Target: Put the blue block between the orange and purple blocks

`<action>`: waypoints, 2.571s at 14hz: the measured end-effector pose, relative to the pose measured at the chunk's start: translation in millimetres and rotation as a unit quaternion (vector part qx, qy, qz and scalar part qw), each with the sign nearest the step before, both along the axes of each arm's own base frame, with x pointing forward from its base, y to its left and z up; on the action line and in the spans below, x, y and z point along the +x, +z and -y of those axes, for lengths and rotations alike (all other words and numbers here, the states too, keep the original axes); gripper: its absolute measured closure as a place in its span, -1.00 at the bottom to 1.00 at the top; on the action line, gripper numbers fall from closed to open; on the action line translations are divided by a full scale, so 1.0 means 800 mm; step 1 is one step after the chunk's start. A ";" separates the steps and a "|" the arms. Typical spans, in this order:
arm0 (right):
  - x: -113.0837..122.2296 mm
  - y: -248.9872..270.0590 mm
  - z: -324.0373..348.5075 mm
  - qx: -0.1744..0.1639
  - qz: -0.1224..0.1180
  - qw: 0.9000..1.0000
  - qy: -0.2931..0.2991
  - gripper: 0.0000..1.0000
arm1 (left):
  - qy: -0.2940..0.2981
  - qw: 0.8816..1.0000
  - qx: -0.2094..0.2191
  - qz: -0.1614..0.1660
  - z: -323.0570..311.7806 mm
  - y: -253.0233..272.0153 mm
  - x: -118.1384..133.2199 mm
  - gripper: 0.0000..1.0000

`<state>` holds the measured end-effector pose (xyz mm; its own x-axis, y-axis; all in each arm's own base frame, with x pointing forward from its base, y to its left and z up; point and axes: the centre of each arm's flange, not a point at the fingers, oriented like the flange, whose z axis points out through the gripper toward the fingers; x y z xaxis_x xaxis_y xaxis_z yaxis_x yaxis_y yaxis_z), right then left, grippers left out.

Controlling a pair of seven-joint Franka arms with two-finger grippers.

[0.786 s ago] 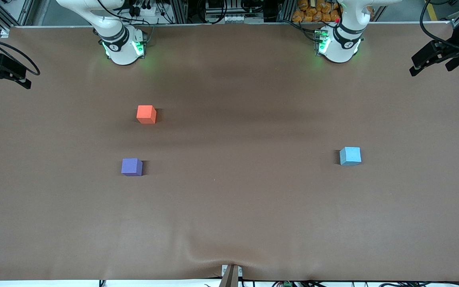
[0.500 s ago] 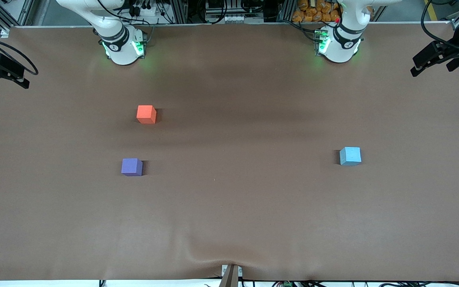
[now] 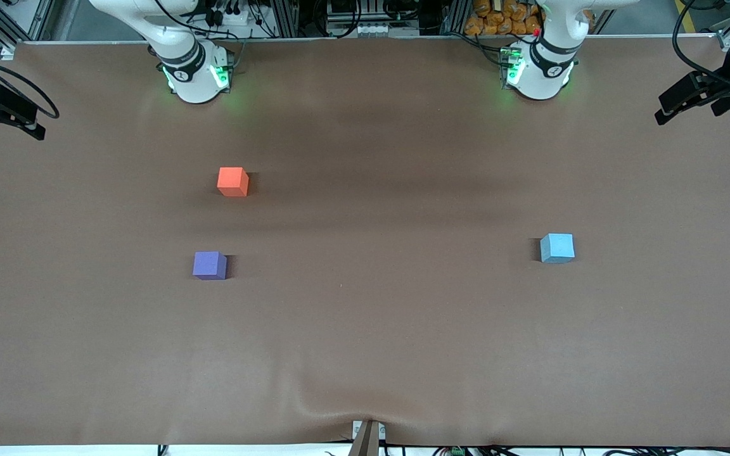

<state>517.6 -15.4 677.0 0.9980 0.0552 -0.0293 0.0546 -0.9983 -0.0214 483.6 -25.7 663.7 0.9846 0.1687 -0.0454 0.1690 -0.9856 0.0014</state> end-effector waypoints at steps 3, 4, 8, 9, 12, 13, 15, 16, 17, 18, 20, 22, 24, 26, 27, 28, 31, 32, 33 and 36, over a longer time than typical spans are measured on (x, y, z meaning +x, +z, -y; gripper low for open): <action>0.000 0.000 0.000 0.000 0.000 1.000 -0.001 -1.00 | 0.000 1.000 0.000 -0.006 0.000 -0.001 -0.002 -1.00; 0.000 0.000 0.000 0.000 0.000 1.000 -0.001 -1.00 | 0.001 1.000 0.000 -0.009 -0.001 -0.003 -0.002 -1.00; 0.000 0.000 0.001 0.000 0.000 1.000 -0.001 -1.00 | 0.001 1.000 0.000 -0.009 -0.001 -0.003 -0.002 -1.00; 0.000 0.000 0.001 0.000 0.000 1.000 -0.001 -1.00 | 0.001 1.000 0.000 -0.009 -0.001 -0.003 -0.002 -1.00; 0.000 0.000 0.001 0.000 0.000 1.000 -0.002 -1.00 | 0.000 1.000 0.000 -0.009 0.000 -0.003 -0.002 -1.00; 0.000 0.000 0.002 0.000 -0.001 1.000 -0.002 -1.00 | 0.000 1.000 0.000 -0.009 0.000 -0.003 -0.002 -1.00; 0.000 0.000 0.002 0.000 -0.001 1.000 -0.003 -1.00 | 0.000 1.000 0.000 -0.009 0.000 -0.004 -0.002 -1.00; 0.000 -0.001 0.003 0.000 -0.001 1.000 -0.003 -1.00 | 0.000 1.000 0.000 -0.009 0.000 -0.004 -0.002 -1.00; 0.000 -0.001 0.003 0.000 -0.001 1.000 -0.003 -1.00 | 0.000 1.000 0.000 -0.009 0.000 -0.004 -0.002 -1.00; 0.000 -0.001 0.003 0.000 -0.001 1.000 -0.003 -1.00 | 0.000 1.000 0.000 -0.009 0.000 -0.004 -0.002 -1.00; 0.000 -0.001 0.003 0.000 -0.001 1.000 -0.003 -1.00 | 0.000 1.000 0.000 -0.010 0.000 -0.005 -0.002 -1.00; 0.000 -0.001 0.003 0.000 -0.001 1.000 -0.003 -1.00 | 0.000 1.000 0.001 -0.011 0.000 -0.006 -0.001 -1.00; 0.000 -0.001 0.003 0.000 -0.001 1.000 -0.004 -1.00 | 0.000 1.000 0.000 -0.011 0.000 -0.010 0.000 -1.00; 0.000 -0.001 0.003 0.000 -0.002 1.000 -0.004 -1.00 | 0.000 1.000 0.000 -0.006 0.000 -0.021 0.006 -1.00; 0.000 -0.001 0.003 0.000 -0.003 1.000 -0.004 -1.00 | 0.001 1.000 0.000 -0.002 0.000 -0.029 0.010 -1.00; -0.001 -0.001 0.003 0.000 -0.004 1.000 -0.003 -1.00 | 0.001 1.000 0.000 0.003 0.000 -0.039 0.015 -1.00; -0.001 -0.001 0.003 0.000 -0.004 1.000 -0.003 -1.00 | 0.001 1.000 -0.001 0.010 0.002 -0.085 0.028 -1.00; -0.001 -0.001 0.003 0.000 -0.004 1.000 -0.003 -1.00 | -0.001 1.000 0.000 0.011 0.005 -0.105 0.030 -1.00; -0.001 -0.001 0.003 0.000 -0.004 1.000 -0.003 -1.00 | -0.004 1.000 0.000 0.008 0.009 -0.123 0.032 -1.00; -0.001 -0.002 0.003 0.000 -0.005 1.000 -0.003 -1.00 | -0.006 1.000 0.002 -0.011 0.012 -0.194 0.037 -1.00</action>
<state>517.0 -18.0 675.8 0.9981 0.0483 -0.0385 0.0474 -0.9986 -0.0223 513.2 -35.5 508.7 0.9855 0.1565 -0.0662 0.1565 -0.9877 -0.0051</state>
